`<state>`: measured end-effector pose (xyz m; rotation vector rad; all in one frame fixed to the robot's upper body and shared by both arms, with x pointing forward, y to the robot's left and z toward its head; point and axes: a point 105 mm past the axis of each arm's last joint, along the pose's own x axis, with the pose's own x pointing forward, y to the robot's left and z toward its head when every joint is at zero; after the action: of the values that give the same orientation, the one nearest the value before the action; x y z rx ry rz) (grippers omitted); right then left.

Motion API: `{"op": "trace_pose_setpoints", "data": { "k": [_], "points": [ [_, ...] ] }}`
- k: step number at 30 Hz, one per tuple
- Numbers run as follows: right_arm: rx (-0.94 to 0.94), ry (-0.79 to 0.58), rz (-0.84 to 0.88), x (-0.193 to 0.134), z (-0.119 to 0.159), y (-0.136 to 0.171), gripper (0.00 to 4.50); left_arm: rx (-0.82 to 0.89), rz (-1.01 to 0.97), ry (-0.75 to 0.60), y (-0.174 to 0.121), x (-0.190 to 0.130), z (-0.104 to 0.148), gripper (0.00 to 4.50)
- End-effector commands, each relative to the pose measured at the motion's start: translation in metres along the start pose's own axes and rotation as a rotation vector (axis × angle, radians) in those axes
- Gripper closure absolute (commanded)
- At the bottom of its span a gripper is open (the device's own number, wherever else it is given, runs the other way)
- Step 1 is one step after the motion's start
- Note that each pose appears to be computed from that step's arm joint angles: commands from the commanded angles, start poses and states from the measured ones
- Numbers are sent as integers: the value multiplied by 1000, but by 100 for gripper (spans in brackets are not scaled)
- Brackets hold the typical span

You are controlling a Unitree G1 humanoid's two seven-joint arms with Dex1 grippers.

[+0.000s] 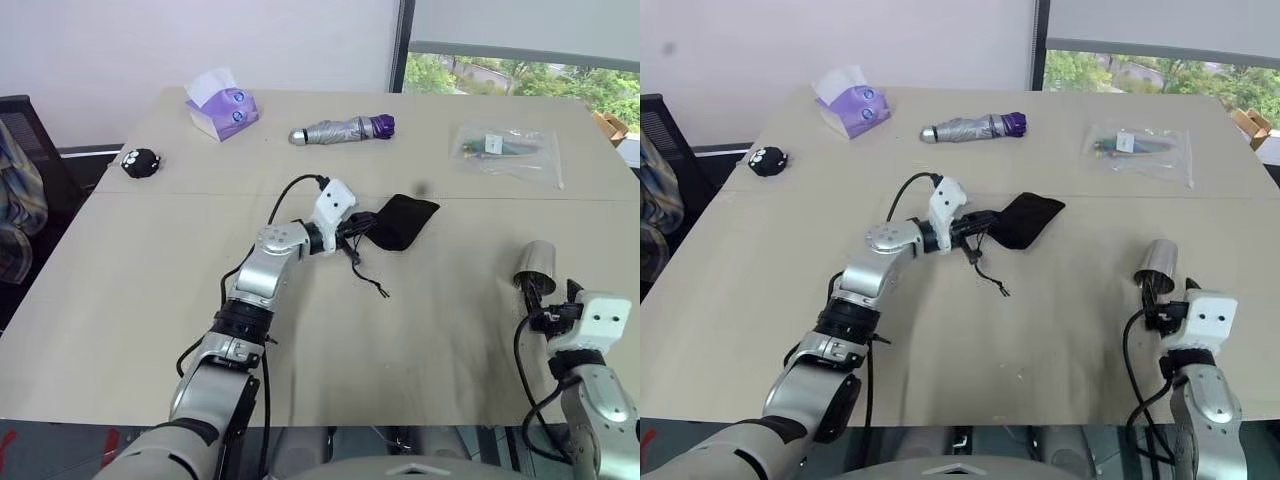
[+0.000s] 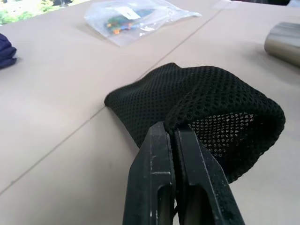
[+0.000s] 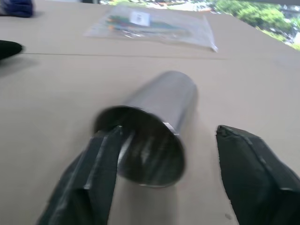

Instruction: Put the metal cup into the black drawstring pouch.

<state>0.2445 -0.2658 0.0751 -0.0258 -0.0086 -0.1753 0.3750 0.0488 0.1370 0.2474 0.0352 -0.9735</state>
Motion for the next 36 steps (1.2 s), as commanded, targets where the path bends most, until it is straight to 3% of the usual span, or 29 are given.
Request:
{"op": "trace_pose_setpoints", "data": {
  "k": [1,4,5,16,22,36],
  "points": [
    [-4,-16,-46,-1,5,-13,299,18,12,-54,-1,2,27,450],
    [-3,-15,-52,-1,4,-15,433,1,13,-60,-2,2,31,450],
    [-1,-16,-52,-1,4,-16,443,-4,13,-60,-2,3,32,450],
    [58,-78,19,1,16,-3,443,-53,-15,-50,-4,8,30,450],
    [193,-188,339,-19,45,48,443,-78,-16,-39,-3,13,33,450],
    [266,-192,686,-38,71,121,443,-91,-32,-24,-9,20,34,450]
  ]
}}
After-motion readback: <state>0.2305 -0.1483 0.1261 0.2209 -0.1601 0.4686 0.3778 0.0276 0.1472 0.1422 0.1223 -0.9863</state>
